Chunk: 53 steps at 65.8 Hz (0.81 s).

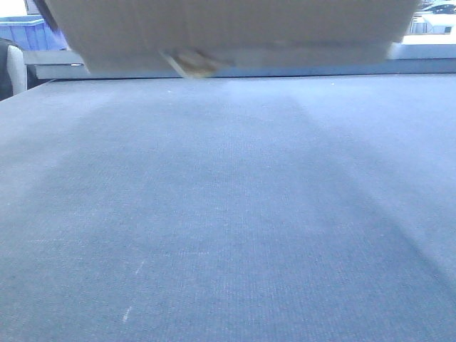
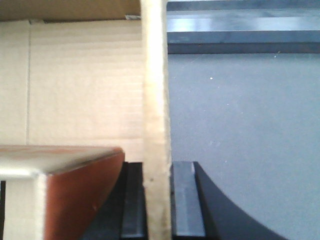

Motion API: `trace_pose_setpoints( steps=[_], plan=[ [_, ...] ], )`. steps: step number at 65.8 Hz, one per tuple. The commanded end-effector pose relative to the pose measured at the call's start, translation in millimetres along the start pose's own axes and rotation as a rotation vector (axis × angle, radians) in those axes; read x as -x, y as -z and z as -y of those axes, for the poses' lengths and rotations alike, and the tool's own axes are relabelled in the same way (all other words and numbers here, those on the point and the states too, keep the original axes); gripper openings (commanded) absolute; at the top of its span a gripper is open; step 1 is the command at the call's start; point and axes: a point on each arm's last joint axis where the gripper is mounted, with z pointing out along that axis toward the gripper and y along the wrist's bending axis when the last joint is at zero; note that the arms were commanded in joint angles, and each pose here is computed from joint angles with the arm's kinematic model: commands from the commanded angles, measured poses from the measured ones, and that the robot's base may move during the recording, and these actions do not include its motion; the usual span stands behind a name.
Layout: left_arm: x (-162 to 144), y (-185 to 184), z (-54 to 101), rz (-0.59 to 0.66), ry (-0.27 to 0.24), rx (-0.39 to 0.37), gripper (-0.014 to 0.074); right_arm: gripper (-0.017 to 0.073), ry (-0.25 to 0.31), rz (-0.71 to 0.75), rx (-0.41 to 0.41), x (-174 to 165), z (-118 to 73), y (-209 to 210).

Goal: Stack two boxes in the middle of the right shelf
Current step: 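Lift the stacked boxes off the workbench with both grippers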

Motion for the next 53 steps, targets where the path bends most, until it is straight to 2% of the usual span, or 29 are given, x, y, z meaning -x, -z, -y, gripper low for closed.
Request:
trace_pose_setpoints(
  steps=[1, 11, 34, 36, 44, 53],
  plan=[
    [15, 12, -10.0, 0.111, -0.026, 0.043, -0.0111, -0.0158, 0.029, 0.107, -0.02, 14, 5.8, 10],
    [25, 18, -12.2, 0.182, -0.035, 0.046, -0.0111, -0.0158, 0.045, 0.118, -0.032, 15, 6.7, 10],
    [26, 18, -12.3, 0.184, -0.034, 0.046, -0.0111, -0.0158, 0.054, 0.158, -0.011, 19, 4.7, 10],
    [26, 18, -12.3, 0.184, -0.03, 0.046, -0.0111, -0.0158, 0.045, 0.155, -0.01, 18, 4.7, 10],
    [26, 19, -13.1, 0.186, 0.006, 0.044, -0.0111, -0.0158, -0.076, 0.144, -0.013, 17, 5.8, 10],
    [29, 21, -14.3, 0.202, 0.01, 0.043, -0.0111, -0.0158, -0.079, 0.153, -0.006, 18, 5.2, 10]
  ],
)
